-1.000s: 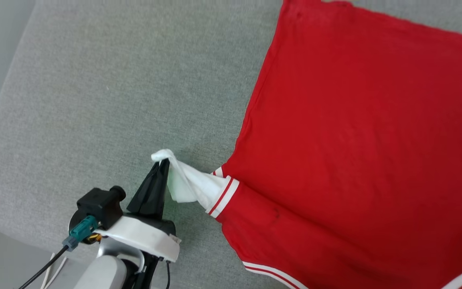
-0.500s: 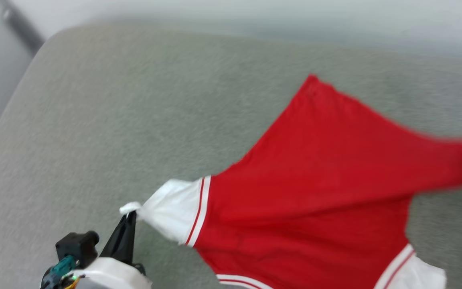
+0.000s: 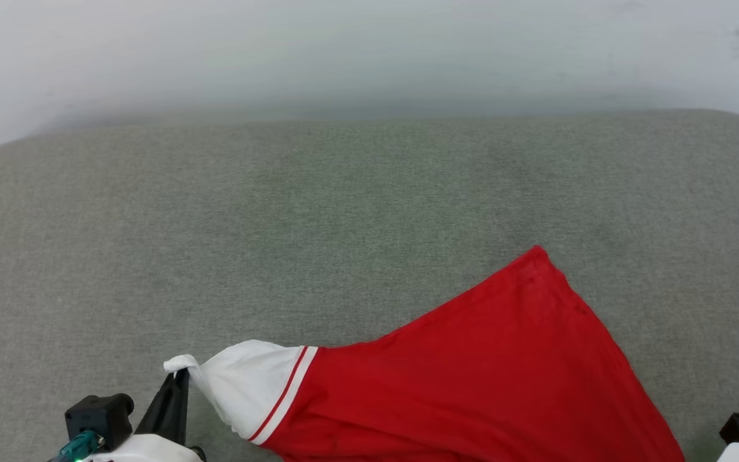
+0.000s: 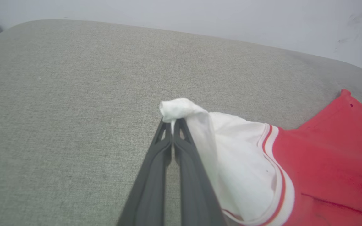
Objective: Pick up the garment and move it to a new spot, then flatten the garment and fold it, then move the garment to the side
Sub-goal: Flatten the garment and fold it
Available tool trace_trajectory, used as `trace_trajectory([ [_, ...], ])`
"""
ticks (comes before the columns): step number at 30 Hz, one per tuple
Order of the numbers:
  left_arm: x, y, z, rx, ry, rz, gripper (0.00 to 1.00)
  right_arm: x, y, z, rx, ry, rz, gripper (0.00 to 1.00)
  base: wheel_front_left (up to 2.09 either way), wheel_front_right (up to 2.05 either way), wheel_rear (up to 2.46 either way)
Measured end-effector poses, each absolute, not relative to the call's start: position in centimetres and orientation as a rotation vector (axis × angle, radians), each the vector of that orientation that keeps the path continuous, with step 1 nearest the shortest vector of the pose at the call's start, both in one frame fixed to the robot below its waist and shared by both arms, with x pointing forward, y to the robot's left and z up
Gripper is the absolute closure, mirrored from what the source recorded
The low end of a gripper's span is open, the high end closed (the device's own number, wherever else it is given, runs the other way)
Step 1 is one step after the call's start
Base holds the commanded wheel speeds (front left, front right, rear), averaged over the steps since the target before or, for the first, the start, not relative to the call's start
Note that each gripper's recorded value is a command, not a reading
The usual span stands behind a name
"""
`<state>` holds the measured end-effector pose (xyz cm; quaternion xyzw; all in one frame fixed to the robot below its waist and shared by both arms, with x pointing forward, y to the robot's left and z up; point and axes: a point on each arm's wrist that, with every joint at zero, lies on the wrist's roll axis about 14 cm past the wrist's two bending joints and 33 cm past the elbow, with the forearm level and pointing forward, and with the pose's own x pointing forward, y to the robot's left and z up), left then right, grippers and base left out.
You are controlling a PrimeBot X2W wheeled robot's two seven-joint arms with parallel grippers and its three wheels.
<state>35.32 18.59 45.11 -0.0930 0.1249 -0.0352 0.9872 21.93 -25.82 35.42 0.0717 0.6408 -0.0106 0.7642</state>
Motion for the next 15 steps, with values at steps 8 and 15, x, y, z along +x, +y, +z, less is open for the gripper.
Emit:
trace_trajectory([
  [8, 35.5, 17.9, 45.2, -0.189, 0.262, -0.086, 1.0, 29.7, -27.4, 40.3, 0.14, 0.92, -0.073, 0.0, 0.0, 0.0, 0.0],
  [15, 37.2, 17.5, 45.6, -0.184, 0.249, -0.101, 1.0, 40.9, -26.2, 45.2, 0.177, 0.498, -0.059, 0.0, 0.0, 0.0, 0.0],
])
